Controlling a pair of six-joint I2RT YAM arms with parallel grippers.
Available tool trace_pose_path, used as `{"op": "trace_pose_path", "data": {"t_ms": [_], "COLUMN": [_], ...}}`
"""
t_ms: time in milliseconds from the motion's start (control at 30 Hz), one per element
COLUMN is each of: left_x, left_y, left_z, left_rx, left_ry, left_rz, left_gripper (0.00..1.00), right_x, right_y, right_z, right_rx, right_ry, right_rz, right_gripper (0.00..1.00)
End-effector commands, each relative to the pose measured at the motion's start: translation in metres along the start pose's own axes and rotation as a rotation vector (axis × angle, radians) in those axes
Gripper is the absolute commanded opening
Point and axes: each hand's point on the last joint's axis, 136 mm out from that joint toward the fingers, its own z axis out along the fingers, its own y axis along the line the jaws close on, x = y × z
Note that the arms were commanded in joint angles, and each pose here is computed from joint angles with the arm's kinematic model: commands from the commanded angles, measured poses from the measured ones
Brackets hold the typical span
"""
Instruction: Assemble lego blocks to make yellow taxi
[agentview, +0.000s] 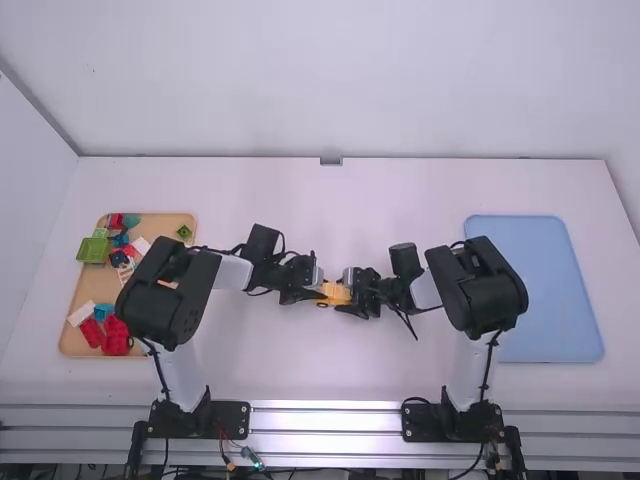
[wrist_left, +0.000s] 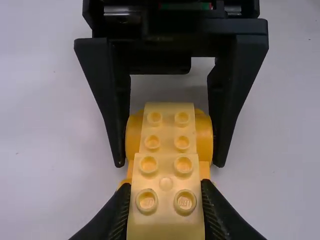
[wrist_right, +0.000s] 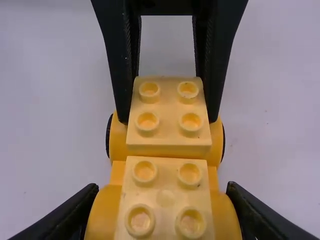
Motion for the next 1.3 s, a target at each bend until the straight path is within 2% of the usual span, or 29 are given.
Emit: {"op": "trace_pose_path", "data": {"t_ms": [0, 100, 133, 233, 333, 400, 700, 767, 833, 867, 1267], "left_x": [0.015, 0.015, 0.016, 0.013, 0.006, 0.002, -0.039, -0.046, -0.047, -0.046, 0.001], "left_y": [-0.005, -0.005, -0.006, -0.006, -0.006, 0.001, 0.005, 0.006, 0.006, 0.006, -0.005], "left_z": [0.003, 0.003, 0.003, 0.003, 0.003, -0.002, -0.026, -0.031, -0.032, -0.031, 0.0], "left_rx": [-0.001, -0.002, -0.001, 0.002, 0.015, -0.002, -0.002, -0.009, -0.014, -0.014, 0.044], "left_ry": [0.055, 0.055, 0.055, 0.042, 0.006, 0.007, 0.003, -0.002, -0.002, 0.002, 0.037], "left_rz": [-0.008, -0.008, -0.013, -0.025, -0.02, -0.033, -0.041, -0.036, -0.03, -0.033, -0.157], "left_gripper": [0.18, 0.32, 0.44, 0.6, 0.66, 0.76, 0.77, 0.69, 0.2, 0.02, 0.02], "right_x": [0.005, 0.004, 0.005, 0.005, 0.005, 0.005, 0.005, 0.005, 0.005, 0.005, 0.005], "right_y": [0.012, 0.014, 0.014, 0.013, 0.013, 0.013, 0.012, 0.013, 0.013, 0.013, 0.013], "right_z": [0.002, 0.002, 0.002, 0.002, 0.002, 0.002, 0.001, 0.001, 0.002, 0.002, 0.002], "right_rx": [-0.034, -0.042, -0.041, -0.04, -0.039, -0.04, -0.038, -0.039, -0.04, -0.039, -0.04], "right_ry": [0.0, -0.007, -0.006, -0.005, -0.005, -0.004, -0.003, -0.004, -0.004, -0.004, -0.004], "right_rz": [0.022, 0.006, 0.008, 0.012, 0.012, 0.014, 0.014, 0.014, 0.013, 0.014, 0.013], "right_gripper": [0.65, 0.64, 0.64, 0.64, 0.64, 0.64, 0.64, 0.64, 0.64, 0.64, 0.63]}}
